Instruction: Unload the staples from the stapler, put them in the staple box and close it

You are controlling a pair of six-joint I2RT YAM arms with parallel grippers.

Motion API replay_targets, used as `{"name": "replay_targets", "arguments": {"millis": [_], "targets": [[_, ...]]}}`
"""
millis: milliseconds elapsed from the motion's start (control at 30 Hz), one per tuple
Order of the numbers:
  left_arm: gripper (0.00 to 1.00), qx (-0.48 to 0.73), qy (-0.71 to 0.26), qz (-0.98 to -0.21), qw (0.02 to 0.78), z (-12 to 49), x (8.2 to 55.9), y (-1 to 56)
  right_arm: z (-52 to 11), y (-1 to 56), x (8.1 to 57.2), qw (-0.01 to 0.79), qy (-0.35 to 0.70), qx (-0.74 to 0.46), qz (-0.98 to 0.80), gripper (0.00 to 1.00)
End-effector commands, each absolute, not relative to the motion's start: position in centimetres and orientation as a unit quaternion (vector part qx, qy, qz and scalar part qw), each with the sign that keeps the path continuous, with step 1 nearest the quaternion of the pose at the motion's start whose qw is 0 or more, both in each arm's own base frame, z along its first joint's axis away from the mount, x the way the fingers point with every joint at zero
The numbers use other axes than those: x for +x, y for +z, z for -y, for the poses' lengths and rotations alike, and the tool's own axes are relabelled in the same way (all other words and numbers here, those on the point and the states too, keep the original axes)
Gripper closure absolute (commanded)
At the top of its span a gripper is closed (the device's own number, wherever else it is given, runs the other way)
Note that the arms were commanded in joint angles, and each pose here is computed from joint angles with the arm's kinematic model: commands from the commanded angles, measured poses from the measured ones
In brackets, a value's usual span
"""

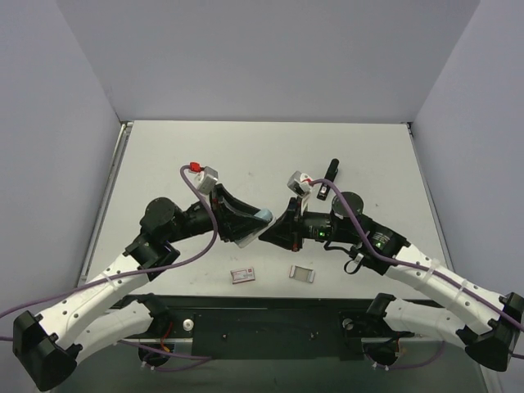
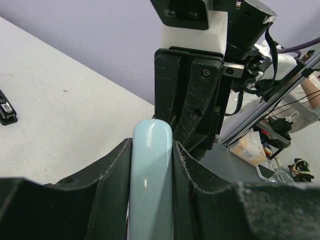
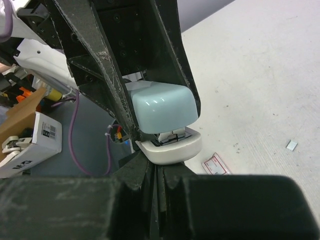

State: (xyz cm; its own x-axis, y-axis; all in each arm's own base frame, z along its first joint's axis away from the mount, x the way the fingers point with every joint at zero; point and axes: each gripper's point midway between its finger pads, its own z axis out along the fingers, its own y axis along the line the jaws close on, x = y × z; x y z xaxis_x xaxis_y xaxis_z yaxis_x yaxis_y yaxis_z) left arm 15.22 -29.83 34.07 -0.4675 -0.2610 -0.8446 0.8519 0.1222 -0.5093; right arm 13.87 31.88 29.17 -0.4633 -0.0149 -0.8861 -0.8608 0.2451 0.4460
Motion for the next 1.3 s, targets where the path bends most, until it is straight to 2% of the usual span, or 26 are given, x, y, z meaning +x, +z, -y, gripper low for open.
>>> {"name": "replay_targets", "arguments": {"millis": [0, 233, 533, 1000, 1167, 1267], "targets": [[1.00, 0.309, -0.600, -0.626, 0.390, 31.4, 12.6, 31.7, -32.2, 35.5, 15.3, 0.508, 0.537, -0.316, -0.595, 1.00], [1.00, 0.267, -0.523, -0.656, 0.473, 30.3, 16.6, 33.3, -28.5, 32.4, 16.3, 0.524, 0.495, -0.272, -0.637, 1.00], [1.00, 0.161, -0.377, -0.705, 0.579, 26.5, 25.0, 34.5, -24.5, 28.3, 17.6, 0.524, 0.426, -0.220, -0.704, 1.00], [1.00, 0.013, -0.204, -0.756, 0.622, 19.2, 39.7, 30.3, -24.4, 23.1, 18.9, 0.484, 0.391, -0.190, -0.760, 1.00], [1.00, -0.010, -0.116, -0.782, 0.612, 16.6, 44.1, 26.2, -24.8, 21.0, 19.0, 0.464, 0.391, -0.178, -0.775, 1.00], [1.00, -0.029, -0.098, -0.796, 0.597, 15.5, 46.2, 23.5, -24.6, 20.0, 19.2, 0.461, 0.384, -0.172, -0.782, 1.00]]}}
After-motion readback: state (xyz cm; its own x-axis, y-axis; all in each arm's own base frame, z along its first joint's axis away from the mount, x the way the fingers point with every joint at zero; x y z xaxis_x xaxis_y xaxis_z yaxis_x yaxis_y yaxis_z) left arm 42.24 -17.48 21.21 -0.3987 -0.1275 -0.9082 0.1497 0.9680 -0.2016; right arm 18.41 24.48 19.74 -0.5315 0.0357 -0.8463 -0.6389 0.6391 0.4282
